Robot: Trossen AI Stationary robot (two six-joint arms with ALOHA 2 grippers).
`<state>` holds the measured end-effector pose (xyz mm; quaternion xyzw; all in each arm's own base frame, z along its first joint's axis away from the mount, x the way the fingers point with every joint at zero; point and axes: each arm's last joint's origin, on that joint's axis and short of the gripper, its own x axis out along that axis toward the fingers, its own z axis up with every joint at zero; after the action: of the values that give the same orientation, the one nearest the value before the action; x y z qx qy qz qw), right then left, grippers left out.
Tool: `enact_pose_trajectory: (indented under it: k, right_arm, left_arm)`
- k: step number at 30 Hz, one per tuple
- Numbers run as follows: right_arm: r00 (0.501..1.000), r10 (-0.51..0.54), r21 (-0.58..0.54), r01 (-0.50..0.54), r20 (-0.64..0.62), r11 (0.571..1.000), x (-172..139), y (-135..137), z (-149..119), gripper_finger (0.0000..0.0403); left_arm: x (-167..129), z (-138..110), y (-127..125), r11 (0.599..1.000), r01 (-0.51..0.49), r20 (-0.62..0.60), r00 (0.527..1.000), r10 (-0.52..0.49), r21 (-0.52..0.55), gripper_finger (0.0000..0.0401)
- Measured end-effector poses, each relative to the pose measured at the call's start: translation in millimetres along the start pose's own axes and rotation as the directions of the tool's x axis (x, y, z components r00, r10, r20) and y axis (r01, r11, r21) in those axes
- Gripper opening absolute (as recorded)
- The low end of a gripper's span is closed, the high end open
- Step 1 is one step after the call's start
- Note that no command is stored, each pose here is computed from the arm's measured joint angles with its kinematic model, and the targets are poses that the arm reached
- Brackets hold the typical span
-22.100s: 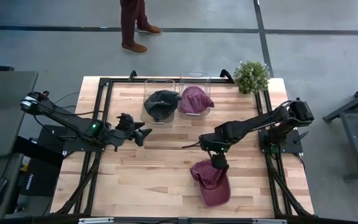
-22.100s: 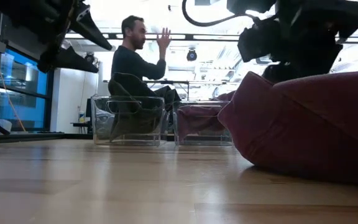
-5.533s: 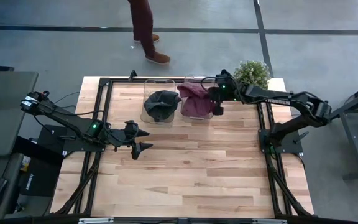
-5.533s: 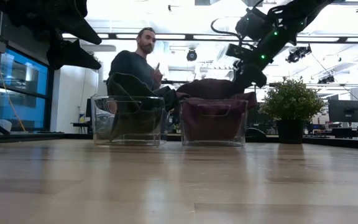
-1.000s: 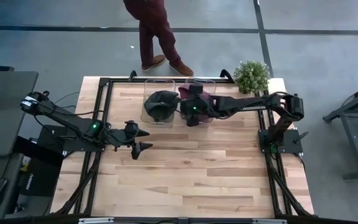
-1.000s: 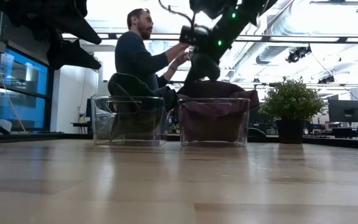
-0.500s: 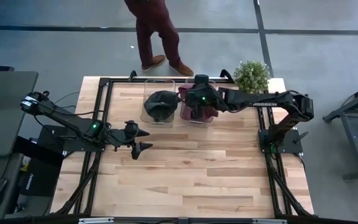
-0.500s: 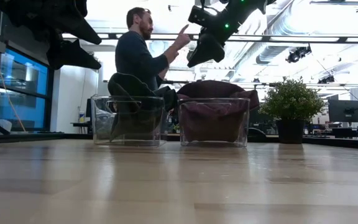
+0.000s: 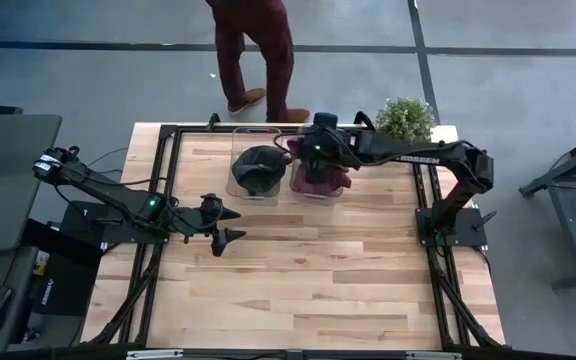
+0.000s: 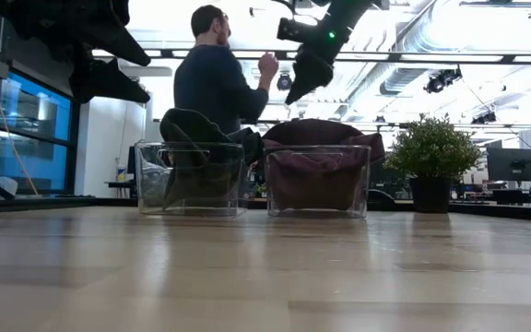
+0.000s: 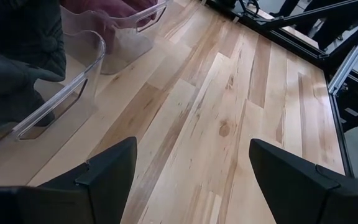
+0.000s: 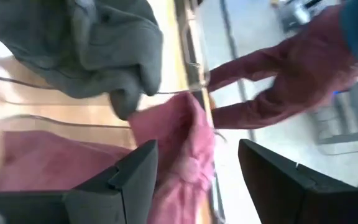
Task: Pick & Place hat
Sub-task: Put the red cap into the right transparent bin
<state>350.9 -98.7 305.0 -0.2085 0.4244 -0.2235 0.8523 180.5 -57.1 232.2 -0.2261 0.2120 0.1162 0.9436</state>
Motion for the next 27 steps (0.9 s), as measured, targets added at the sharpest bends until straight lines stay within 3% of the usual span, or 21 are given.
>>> enact_pose_trajectory:
  k: [8,13,18,27]
  right_arm:
    - [0.99,0.037,-0.019,-0.04,-0.138,0.999,8,-2,31,0.022]
    - [0.971,-0.01,-0.095,-0.013,-0.237,0.995,26,4,42,0.022]
    - [0.943,-0.061,-0.131,0.019,-0.327,0.991,46,12,41,0.022]
    - [0.895,-0.044,-0.1,-0.001,-0.445,0.995,60,14,25,0.022]
  left_arm:
    - [0,0,0,1.0,0.0,0.0,1.0,0.0,0.0,0.0302]
    - [0,0,0,1.0,0.0,0.0,1.0,0.0,0.0,0.0302]
    - [0,0,0,1.0,0.0,0.0,1.0,0.0,0.0,0.0302]
    - [0,0,0,1.0,0.0,0.0,1.0,0.0,0.0,0.0302]
